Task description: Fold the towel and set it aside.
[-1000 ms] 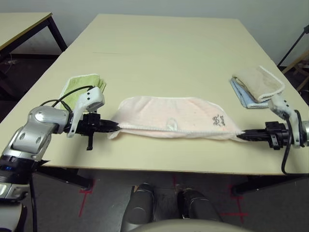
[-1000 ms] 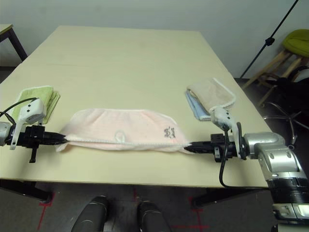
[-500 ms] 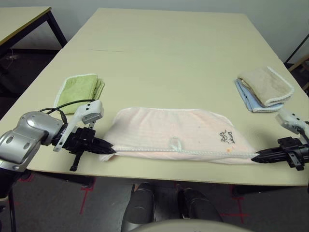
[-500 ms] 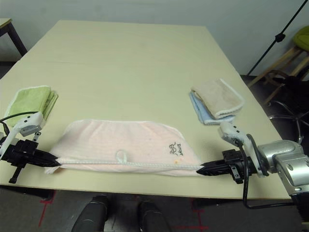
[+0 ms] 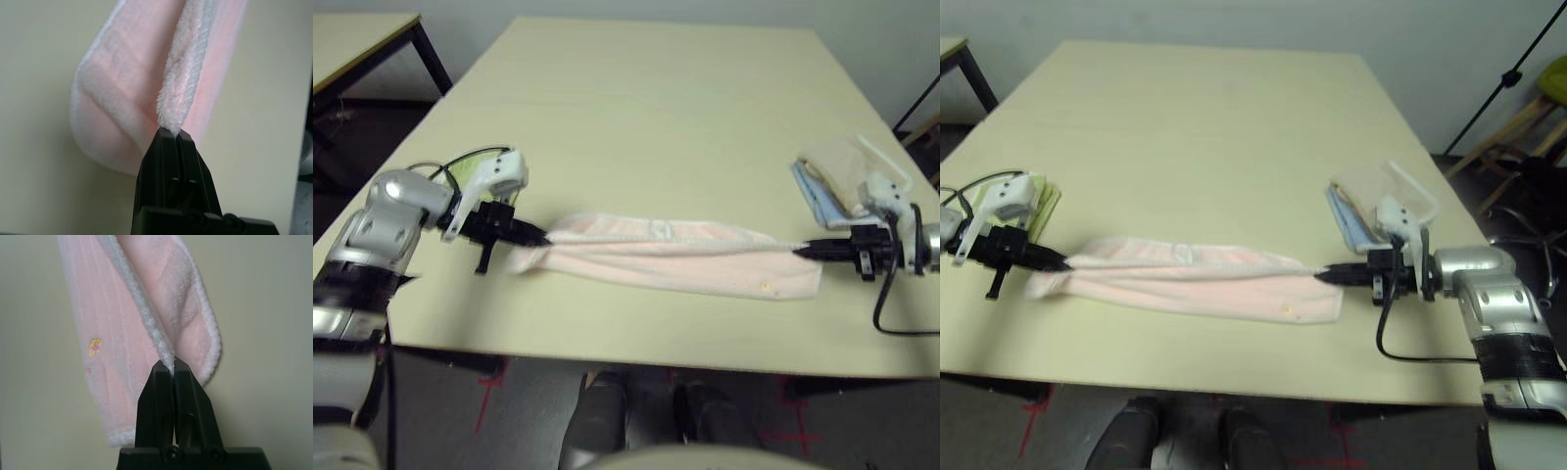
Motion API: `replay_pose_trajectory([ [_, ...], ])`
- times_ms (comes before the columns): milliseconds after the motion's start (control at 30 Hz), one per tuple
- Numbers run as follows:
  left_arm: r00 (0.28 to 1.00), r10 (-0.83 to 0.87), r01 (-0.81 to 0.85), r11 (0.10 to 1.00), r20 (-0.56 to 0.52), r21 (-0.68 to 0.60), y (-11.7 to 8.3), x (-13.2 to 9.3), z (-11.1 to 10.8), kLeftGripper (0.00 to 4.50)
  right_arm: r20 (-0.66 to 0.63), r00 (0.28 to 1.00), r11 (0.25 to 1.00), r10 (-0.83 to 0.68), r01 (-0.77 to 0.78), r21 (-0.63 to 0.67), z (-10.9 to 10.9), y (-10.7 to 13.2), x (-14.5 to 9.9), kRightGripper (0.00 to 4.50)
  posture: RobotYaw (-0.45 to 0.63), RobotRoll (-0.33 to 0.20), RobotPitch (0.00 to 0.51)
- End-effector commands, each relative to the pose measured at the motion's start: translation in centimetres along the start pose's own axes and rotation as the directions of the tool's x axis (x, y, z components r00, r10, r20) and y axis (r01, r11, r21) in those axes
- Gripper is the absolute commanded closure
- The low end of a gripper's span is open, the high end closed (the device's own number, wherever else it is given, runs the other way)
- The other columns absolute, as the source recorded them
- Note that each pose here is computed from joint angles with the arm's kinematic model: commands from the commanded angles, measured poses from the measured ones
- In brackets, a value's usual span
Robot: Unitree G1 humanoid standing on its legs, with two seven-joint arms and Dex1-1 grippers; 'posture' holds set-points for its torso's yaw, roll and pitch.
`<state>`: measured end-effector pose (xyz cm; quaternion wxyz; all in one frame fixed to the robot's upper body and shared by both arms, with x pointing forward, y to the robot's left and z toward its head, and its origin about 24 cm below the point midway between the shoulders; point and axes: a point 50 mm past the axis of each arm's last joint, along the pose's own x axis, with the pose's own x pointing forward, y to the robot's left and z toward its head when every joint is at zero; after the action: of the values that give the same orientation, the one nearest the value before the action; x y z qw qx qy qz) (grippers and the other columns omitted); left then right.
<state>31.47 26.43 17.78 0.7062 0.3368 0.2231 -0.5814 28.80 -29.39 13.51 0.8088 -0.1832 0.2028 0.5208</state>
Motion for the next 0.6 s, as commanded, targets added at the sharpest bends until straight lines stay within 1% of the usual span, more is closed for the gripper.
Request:
replay_pose_trajectory([
  [33,0.999,-0.007,0.008,1.0,-0.053,0.012,0.5,0.5,-0.9,4.49,-0.028,1.0,1.0,-0.006,0.006,-0.018,-0.3,-0.3,0.5,4.5,0.18,0.0,0.179],
  [67,0.998,-0.003,0.004,1.0,-0.056,0.017,0.7,0.7,-1.0,4.49,-0.029,1.0,1.0,-0.01,0.009,-0.025,-0.4,-0.5,0.6,4.5,0.18,0.0,0.179],
  [167,0.996,0.03,-0.028,0.999,-0.081,0.033,1.3,1.0,-1.2,3.8,-0.042,0.999,0.998,-0.031,0.029,-0.053,-0.5,-0.9,0.9,4.5,0.18,0.0,0.179],
  [200,0.994,0.067,-0.064,0.997,-0.085,0.039,1.6,1.0,-1.3,3.53,-0.042,0.998,0.997,-0.046,0.043,-0.066,-0.5,-1.0,1.0,4.5,0.18,0.0,0.179],
  [300,0.983,0.161,-0.157,0.986,-0.084,0.055,2.5,0.8,-1.2,2.5,-0.035,0.996,0.993,-0.081,0.077,-0.092,-0.6,-1.5,1.4,4.5,0.18,0.0,0.18],
  [400,0.964,0.243,-0.238,0.97,-0.105,0.058,3.2,-0.2,-1.3,1.39,-0.045,0.985,0.98,-0.166,0.16,-0.12,-0.2,-2.4,1.4,3.8,0.18,0.0,0.179],
  [433,0.959,0.261,-0.255,0.965,-0.114,0.062,3.3,-0.5,-1.4,1.07,-0.038,0.982,0.976,-0.184,0.178,-0.129,-0.1,-2.6,1.4,3.5,0.18,0.0,0.181],
  [500,0.941,0.316,-0.309,0.948,-0.121,0.076,3.7,-1.1,-1.3,0.28,-0.007,0.976,0.967,-0.216,0.213,-0.137,0.5,-3.1,1.1,2.72,0.18,0.0,0.18],
  [533,0.932,0.344,-0.336,0.938,-0.117,0.083,3.9,-1.4,-1.3,0.01,0.006,0.973,0.963,-0.23,0.229,-0.139,0.8,-3.3,1.0,2.4,0.18,0.0,0.18],
  [600,0.906,0.408,-0.395,0.911,-0.111,0.122,4.3,-2.2,-0.9,0.0,0.023,0.966,0.954,-0.256,0.256,-0.157,1.5,-3.8,0.4,1.63,0.18,0.0,0.18],
])
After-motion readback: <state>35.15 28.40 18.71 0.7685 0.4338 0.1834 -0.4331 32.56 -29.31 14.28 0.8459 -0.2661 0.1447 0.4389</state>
